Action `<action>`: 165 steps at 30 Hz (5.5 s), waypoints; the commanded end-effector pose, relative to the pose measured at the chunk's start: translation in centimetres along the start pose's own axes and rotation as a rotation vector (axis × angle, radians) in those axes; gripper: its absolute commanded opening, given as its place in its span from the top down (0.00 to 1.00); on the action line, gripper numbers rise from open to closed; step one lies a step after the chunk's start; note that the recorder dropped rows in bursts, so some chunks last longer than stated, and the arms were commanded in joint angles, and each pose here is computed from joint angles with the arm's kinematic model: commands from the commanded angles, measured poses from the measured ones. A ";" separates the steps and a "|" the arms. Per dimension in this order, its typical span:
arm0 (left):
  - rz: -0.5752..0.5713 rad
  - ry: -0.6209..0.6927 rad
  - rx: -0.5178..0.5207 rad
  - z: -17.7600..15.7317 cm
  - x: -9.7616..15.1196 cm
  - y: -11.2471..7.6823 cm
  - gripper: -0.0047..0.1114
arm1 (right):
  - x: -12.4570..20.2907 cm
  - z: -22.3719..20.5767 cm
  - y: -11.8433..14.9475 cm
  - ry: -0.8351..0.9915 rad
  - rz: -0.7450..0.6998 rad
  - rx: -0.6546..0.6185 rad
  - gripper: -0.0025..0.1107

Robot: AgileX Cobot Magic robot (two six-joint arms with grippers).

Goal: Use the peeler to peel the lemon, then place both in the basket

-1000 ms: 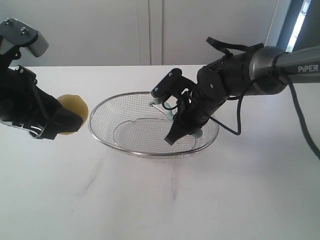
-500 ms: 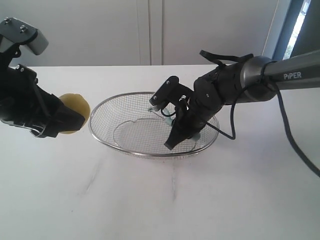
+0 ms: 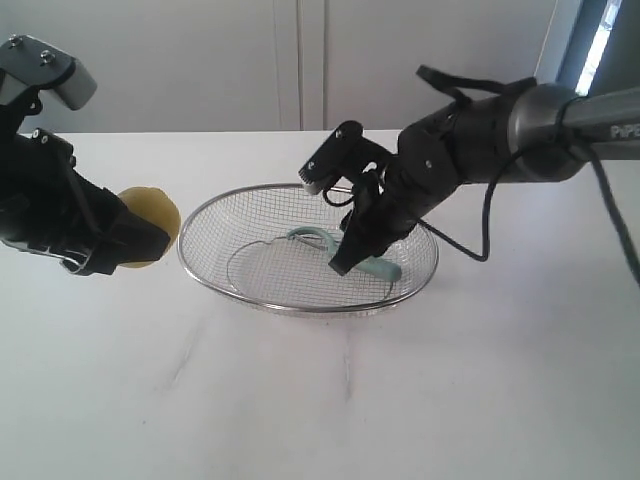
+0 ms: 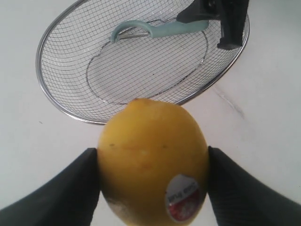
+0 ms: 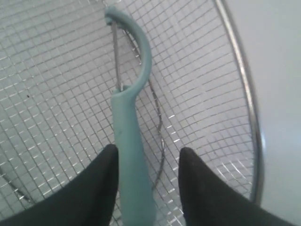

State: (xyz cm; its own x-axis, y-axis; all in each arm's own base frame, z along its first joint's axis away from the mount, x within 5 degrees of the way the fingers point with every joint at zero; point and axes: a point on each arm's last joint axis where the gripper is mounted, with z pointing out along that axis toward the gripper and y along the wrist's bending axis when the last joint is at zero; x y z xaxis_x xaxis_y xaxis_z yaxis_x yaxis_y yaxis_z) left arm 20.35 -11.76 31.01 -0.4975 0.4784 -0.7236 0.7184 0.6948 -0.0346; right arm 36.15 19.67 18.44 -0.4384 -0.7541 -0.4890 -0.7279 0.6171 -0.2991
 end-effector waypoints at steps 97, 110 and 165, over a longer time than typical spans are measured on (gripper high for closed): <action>-0.054 0.156 0.141 21.0 -4.8 5.4 0.39 | 2.6 -7.2 4.6 0.341 0.457 -0.461 0.98; -0.036 0.183 0.160 20.9 -4.6 5.2 0.24 | 2.6 -7.2 4.6 0.341 0.457 -0.461 0.98; 0.082 0.182 -0.166 4.5 -9.3 4.6 0.96 | 1.0 -11.8 2.4 0.108 0.558 -0.284 0.98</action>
State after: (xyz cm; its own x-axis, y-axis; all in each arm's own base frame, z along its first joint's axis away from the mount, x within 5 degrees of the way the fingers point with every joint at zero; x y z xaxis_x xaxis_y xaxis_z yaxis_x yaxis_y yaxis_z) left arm 30.70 -15.58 33.97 -0.5278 0.6285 -0.5713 0.6850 0.7127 0.1511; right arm 28.60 18.41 24.30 -0.8497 -0.3996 -0.3440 -0.4895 0.8403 0.2330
